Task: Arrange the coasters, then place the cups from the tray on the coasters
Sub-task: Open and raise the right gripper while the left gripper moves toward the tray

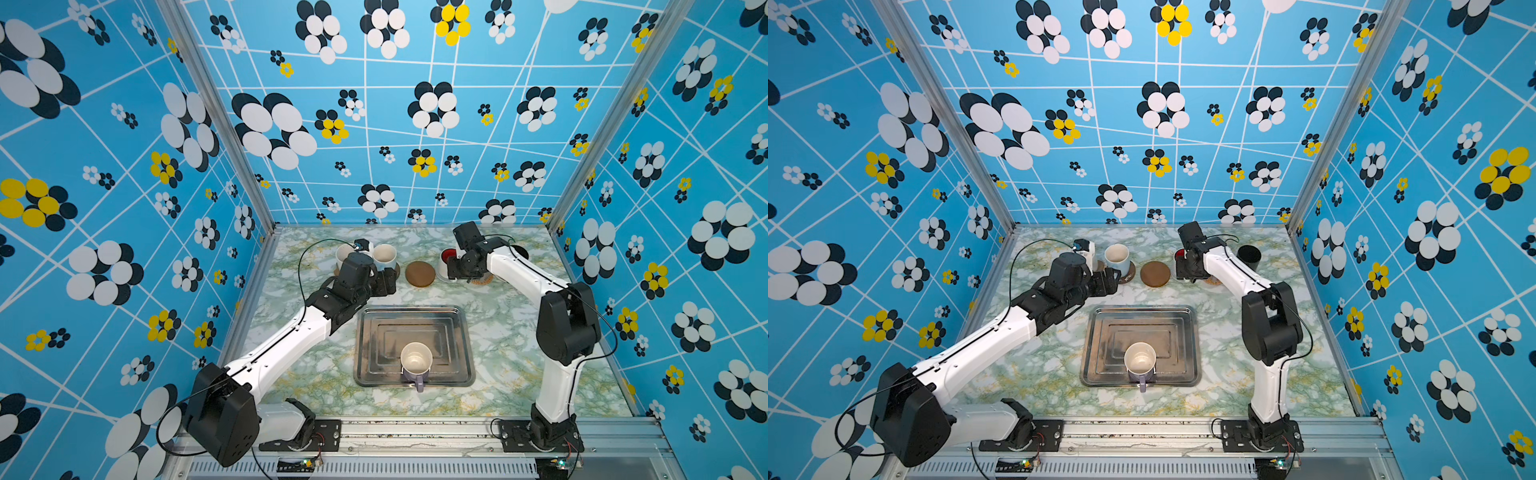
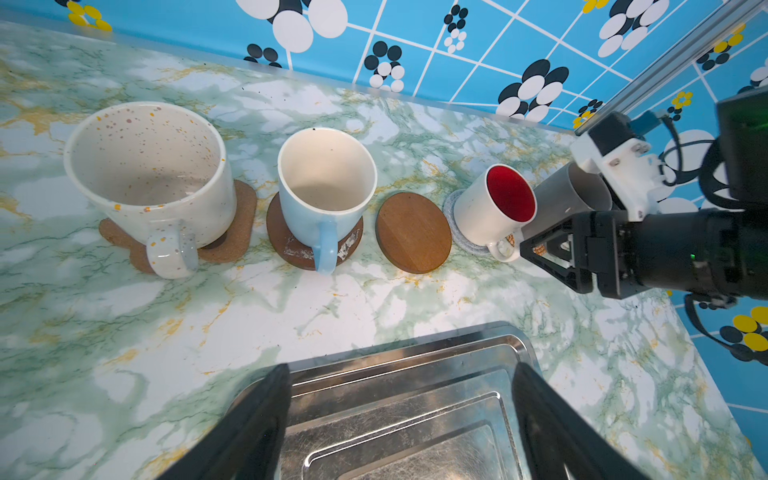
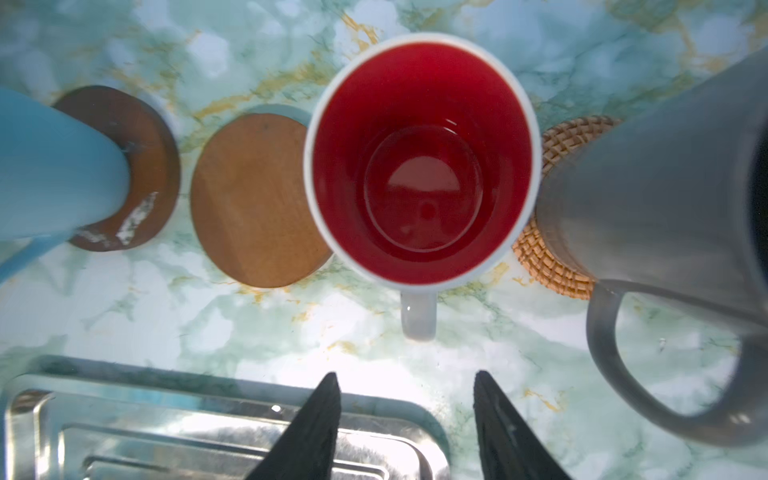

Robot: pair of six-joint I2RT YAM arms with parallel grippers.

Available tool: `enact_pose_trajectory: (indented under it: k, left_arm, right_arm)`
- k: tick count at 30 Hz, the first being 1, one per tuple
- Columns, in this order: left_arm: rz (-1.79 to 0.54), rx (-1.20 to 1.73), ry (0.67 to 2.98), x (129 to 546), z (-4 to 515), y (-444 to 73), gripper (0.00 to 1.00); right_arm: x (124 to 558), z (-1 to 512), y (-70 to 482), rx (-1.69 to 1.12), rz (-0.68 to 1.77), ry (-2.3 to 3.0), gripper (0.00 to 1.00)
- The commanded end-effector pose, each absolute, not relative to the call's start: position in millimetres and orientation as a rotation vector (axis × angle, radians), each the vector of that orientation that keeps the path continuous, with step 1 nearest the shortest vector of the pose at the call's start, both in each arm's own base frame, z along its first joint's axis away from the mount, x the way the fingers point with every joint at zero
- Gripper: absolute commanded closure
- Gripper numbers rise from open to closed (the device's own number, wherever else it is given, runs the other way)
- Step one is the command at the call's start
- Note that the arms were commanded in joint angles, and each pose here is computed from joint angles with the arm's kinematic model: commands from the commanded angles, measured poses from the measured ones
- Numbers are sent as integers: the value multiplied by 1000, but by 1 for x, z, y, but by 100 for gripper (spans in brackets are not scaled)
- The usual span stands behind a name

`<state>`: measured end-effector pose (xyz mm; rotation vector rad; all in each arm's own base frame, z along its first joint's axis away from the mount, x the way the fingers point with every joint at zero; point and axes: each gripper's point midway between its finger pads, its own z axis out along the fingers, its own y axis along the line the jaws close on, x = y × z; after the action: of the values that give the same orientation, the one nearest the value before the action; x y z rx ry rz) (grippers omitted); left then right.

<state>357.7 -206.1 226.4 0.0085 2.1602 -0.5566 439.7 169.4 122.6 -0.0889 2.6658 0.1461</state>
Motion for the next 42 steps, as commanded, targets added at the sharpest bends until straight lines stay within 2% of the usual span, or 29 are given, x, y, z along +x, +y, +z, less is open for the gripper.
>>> enact_pose_trajectory:
  k: [1,9,14,17,21,26,34,37,42]
  left_arm:
    - [-545,-2,2151,355,228,-199,16]
    - [-558,-25,2146,355,230,-199,16]
    - [-583,-29,2149,357,232,-204,16]
    - [-598,0,2170,357,237,-212,17]
    - [-586,106,2211,346,247,-226,17]
    - [-579,297,2321,310,245,-248,19]
    - [-381,674,2474,223,245,-261,21]
    - [-306,755,2553,192,235,-258,23]
    - [-317,887,2660,137,204,-268,24]
  right_arm:
    - [431,145,176,-58,221,2608,46]
    - [409,217,181,-40,220,2440,47]
    - [385,265,194,49,412,2234,46]
    - [371,274,190,101,511,2133,48]
    - [359,273,173,133,477,2088,48]
    - [357,260,167,138,446,2090,47]
    - [364,247,177,110,453,2119,46]
    - [365,244,176,112,447,2118,46]
    - [367,236,177,105,429,2134,47]
